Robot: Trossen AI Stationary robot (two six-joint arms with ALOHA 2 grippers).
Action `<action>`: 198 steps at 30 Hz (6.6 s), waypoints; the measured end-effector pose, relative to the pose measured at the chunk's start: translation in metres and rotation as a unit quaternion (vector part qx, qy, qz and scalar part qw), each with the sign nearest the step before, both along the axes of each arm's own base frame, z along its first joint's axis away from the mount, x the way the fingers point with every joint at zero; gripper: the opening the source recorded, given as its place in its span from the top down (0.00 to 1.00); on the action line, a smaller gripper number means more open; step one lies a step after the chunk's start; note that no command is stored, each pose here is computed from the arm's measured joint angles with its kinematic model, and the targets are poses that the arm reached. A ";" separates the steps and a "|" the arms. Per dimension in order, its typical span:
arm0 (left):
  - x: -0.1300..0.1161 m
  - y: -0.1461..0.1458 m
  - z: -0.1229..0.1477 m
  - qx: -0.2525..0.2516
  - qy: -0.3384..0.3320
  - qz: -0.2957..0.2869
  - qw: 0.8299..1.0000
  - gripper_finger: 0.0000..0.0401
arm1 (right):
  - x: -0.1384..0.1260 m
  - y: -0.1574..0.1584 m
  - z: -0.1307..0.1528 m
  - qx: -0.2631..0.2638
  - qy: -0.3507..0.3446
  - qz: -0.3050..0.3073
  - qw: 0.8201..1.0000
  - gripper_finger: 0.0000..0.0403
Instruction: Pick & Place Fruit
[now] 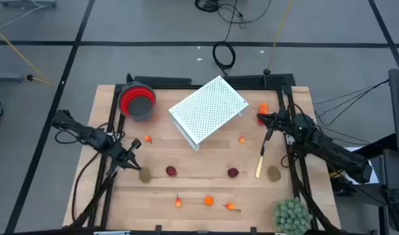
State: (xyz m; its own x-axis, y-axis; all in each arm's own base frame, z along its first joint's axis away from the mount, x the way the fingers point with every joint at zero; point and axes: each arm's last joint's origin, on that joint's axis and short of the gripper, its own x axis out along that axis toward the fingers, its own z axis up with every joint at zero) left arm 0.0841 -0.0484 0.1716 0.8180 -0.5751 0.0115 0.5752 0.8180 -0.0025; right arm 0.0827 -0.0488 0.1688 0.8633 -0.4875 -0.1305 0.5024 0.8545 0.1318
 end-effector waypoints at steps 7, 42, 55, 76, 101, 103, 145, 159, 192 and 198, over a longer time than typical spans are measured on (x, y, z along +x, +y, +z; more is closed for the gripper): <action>0.000 0.000 0.000 0.000 0.000 0.000 1.000 0.98 | 0.000 0.000 0.000 0.000 0.000 0.000 1.000 1.00; 0.000 0.000 0.000 0.000 0.000 0.000 1.000 0.98 | 0.000 0.000 0.000 0.000 0.000 0.000 1.000 1.00; 0.000 0.000 0.000 0.000 0.000 0.000 1.000 0.98 | 0.000 0.000 0.000 0.000 0.000 0.000 1.000 1.00; 0.000 0.000 0.000 0.000 0.000 0.000 1.000 0.98 | 0.000 0.000 0.000 -0.008 0.005 0.001 1.000 1.00; -0.007 0.020 0.048 -0.039 -0.247 0.278 0.928 0.98 | 0.001 -0.001 0.008 -0.033 -0.036 0.001 0.999 1.00; -0.011 0.024 0.054 -0.073 -0.259 0.320 0.908 0.98 | 0.001 -0.001 0.008 -0.033 -0.037 0.001 0.999 1.00; 0.091 0.106 0.172 -0.193 0.172 0.622 0.739 0.98 | 0.001 0.000 0.010 -0.007 -0.055 -0.002 0.998 1.00; 0.048 0.162 0.144 -0.265 0.356 0.751 0.488 0.98 | 0.001 0.000 0.010 -0.007 -0.055 -0.002 0.998 1.00; -0.016 0.200 0.114 -0.354 0.432 0.816 0.145 0.98 | 0.001 0.000 0.010 -0.008 -0.054 -0.002 0.998 1.00; -0.013 0.225 0.103 -0.332 0.460 0.804 0.177 0.98 | 0.001 0.000 0.010 -0.008 -0.054 -0.002 0.998 1.00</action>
State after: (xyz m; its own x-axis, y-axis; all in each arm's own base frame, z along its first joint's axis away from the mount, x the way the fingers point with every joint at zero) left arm 0.0715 0.1763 0.2743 -0.2513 0.2898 -0.9235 -0.8945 -0.4341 0.1072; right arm 0.0834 -0.0493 0.1787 0.8703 -0.4917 -0.0279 0.4888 0.8554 0.1713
